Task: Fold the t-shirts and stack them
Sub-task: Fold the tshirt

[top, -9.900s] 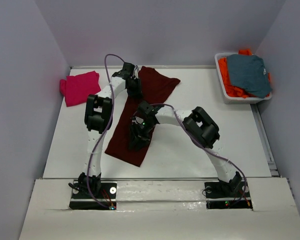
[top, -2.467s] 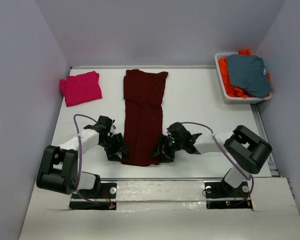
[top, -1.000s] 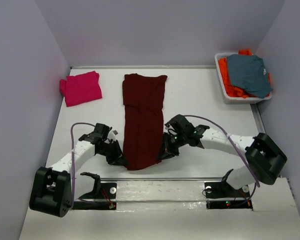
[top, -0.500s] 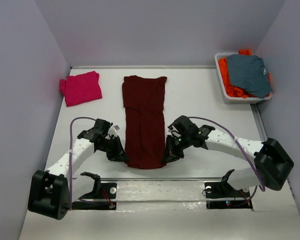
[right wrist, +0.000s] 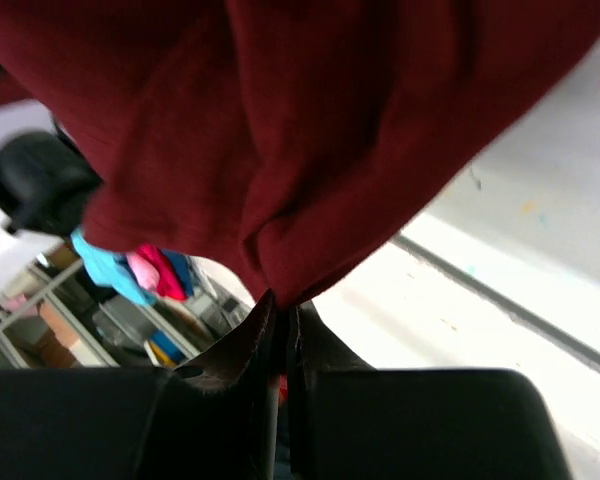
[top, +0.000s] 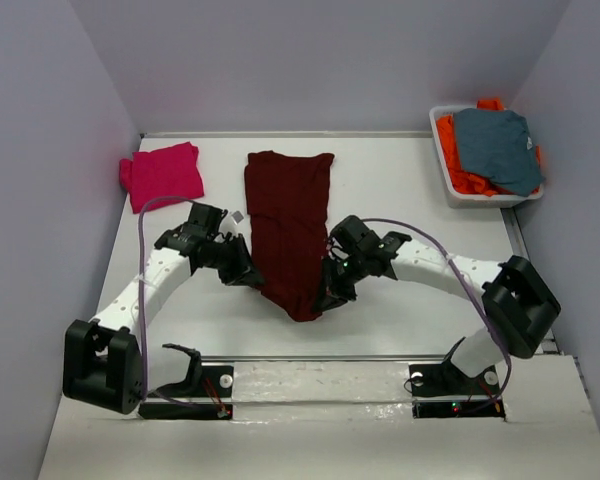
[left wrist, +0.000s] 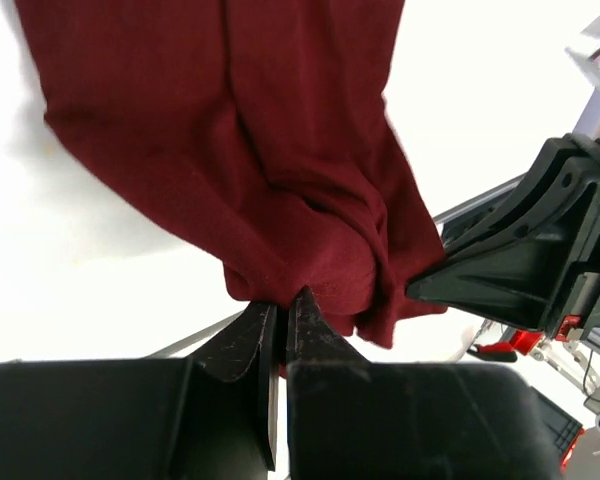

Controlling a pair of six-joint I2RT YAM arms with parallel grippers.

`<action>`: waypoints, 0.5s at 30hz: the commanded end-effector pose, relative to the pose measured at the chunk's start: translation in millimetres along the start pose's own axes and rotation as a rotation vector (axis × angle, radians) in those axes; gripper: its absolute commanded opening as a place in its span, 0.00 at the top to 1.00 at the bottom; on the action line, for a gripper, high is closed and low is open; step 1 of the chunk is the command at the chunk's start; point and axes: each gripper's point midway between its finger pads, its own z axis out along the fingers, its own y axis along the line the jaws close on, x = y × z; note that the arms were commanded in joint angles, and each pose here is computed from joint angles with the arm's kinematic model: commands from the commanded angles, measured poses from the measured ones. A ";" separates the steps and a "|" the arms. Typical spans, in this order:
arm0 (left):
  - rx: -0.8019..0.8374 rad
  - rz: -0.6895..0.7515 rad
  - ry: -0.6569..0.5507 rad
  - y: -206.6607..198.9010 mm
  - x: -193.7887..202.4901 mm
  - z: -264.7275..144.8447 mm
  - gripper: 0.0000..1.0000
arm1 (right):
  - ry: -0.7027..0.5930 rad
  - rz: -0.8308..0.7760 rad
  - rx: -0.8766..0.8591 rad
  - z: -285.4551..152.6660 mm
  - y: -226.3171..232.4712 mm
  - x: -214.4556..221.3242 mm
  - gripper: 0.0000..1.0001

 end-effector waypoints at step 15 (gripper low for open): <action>0.061 0.082 -0.116 -59.2 -114.9 18.3 0.94 | -0.286 -0.012 0.025 -54.9 25.8 -184.0 0.93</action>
